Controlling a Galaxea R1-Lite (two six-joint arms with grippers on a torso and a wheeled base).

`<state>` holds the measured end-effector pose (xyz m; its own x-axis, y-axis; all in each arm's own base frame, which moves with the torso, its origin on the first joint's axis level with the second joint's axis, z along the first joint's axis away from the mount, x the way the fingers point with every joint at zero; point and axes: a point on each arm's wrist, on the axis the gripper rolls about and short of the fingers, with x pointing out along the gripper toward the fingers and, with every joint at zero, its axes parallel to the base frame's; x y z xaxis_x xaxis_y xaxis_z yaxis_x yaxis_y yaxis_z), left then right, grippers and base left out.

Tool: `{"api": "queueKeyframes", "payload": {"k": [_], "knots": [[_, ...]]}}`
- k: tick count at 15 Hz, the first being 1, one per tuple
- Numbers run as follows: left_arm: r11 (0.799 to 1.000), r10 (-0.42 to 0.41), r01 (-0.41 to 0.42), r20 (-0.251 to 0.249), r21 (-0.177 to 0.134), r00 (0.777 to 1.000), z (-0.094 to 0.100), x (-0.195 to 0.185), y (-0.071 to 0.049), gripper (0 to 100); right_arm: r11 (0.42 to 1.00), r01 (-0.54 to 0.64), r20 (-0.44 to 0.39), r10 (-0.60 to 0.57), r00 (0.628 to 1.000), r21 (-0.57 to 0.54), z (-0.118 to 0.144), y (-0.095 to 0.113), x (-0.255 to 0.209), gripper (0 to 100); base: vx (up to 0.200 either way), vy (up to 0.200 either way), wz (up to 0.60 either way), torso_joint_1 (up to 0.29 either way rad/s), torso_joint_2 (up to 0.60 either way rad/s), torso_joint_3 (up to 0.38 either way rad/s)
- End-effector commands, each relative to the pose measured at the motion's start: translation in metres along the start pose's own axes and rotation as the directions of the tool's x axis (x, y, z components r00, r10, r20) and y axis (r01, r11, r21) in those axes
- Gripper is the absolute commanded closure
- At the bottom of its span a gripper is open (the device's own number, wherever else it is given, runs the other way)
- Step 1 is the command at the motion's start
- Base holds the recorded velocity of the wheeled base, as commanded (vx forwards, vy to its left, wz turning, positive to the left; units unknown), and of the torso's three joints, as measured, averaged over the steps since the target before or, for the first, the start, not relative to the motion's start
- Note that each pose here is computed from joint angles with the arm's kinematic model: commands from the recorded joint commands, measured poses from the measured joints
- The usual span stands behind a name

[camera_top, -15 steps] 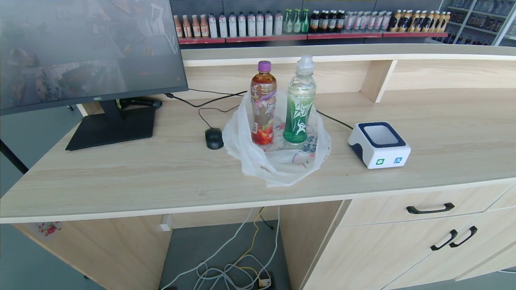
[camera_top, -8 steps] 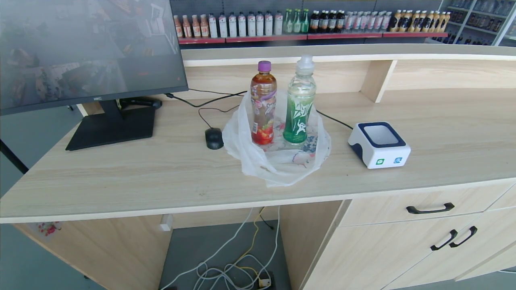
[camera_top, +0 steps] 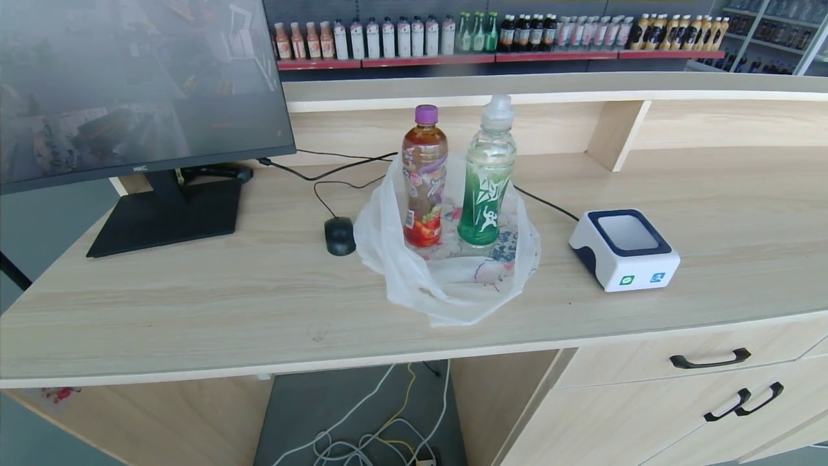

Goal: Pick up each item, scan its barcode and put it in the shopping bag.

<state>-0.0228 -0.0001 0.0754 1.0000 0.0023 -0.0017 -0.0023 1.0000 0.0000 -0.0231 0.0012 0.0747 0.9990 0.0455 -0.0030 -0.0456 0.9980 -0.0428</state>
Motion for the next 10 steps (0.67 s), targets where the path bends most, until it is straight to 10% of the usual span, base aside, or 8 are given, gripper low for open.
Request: {"api": "queueKeyframes", "payload": {"k": [1,10], "knots": [[1.000,0.001,-0.001,0.000,-0.002,1.000,0.0000,0.0000,0.0000,0,1.000,-0.001,-0.003,0.001,1.000,-0.003,0.0001,0.0000,0.0003,0,0.000,0.000,0.00,0.000,0.00,0.000],[1.000,0.001,-0.001,0.000,-0.003,1.000,0.0000,0.0000,0.0000,0,1.000,-0.001,-0.003,0.001,1.000,0.003,0.0001,0.0000,0.0003,0,0.000,-0.200,0.00,0.001,0.00,0.003]]}}
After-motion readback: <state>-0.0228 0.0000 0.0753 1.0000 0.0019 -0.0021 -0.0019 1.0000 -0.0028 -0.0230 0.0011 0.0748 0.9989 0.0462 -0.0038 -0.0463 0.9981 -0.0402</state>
